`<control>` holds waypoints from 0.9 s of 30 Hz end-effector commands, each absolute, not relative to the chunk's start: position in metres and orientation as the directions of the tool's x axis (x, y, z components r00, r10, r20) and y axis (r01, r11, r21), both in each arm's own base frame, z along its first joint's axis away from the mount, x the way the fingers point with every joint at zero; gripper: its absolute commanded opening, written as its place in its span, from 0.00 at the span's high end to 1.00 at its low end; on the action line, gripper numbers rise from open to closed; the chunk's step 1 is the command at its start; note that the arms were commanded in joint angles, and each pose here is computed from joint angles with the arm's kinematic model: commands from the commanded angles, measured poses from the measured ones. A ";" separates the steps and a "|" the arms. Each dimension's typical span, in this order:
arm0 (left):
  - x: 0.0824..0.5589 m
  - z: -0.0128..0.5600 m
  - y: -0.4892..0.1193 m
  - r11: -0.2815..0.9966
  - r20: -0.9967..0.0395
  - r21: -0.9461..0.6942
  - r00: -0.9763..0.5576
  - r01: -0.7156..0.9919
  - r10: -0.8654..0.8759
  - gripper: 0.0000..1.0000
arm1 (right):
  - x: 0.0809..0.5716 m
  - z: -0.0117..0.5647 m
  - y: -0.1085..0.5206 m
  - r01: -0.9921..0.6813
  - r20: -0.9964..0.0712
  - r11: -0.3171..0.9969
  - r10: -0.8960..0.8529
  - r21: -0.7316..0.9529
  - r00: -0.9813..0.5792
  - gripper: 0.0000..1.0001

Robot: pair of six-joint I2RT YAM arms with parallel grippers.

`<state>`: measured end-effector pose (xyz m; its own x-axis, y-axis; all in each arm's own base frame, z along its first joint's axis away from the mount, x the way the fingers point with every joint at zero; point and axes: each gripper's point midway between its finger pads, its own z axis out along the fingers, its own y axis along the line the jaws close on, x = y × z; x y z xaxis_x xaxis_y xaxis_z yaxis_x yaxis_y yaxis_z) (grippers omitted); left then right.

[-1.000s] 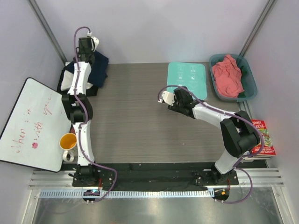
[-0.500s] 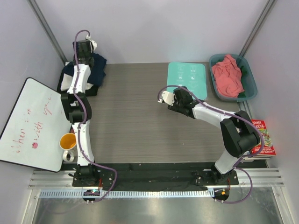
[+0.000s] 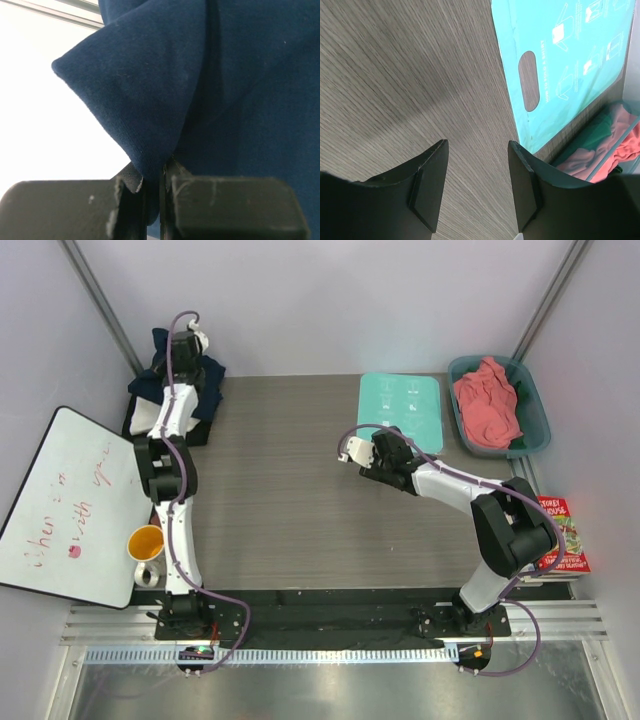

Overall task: Fold and stack the t-shirts
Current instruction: Put the neatly folded tshirt into the corner of the board with the left arm

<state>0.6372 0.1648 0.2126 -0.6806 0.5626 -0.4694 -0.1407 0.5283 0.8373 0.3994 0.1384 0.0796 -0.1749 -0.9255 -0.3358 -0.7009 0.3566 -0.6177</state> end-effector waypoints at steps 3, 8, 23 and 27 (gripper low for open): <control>0.639 0.228 0.192 0.411 -0.458 0.877 -0.687 -0.247 0.564 1.00 | 0.405 0.104 0.142 -0.655 -0.378 0.379 -0.913 -0.654 -0.151 0.43; 0.642 0.215 0.199 0.405 -0.450 0.881 -0.698 -0.245 0.557 1.00 | 0.405 0.105 0.143 -0.654 -0.380 0.381 -0.912 -0.654 -0.151 0.44; 0.639 0.168 0.236 0.374 -0.411 0.897 -0.759 -0.237 0.505 0.61 | 0.405 0.105 0.142 -0.653 -0.381 0.385 -0.911 -0.653 -0.156 0.43; 0.636 0.165 0.249 0.344 -0.422 0.897 -0.768 -0.277 0.482 0.05 | 0.403 0.101 0.143 -0.660 -0.376 0.381 -0.913 -0.647 -0.157 0.44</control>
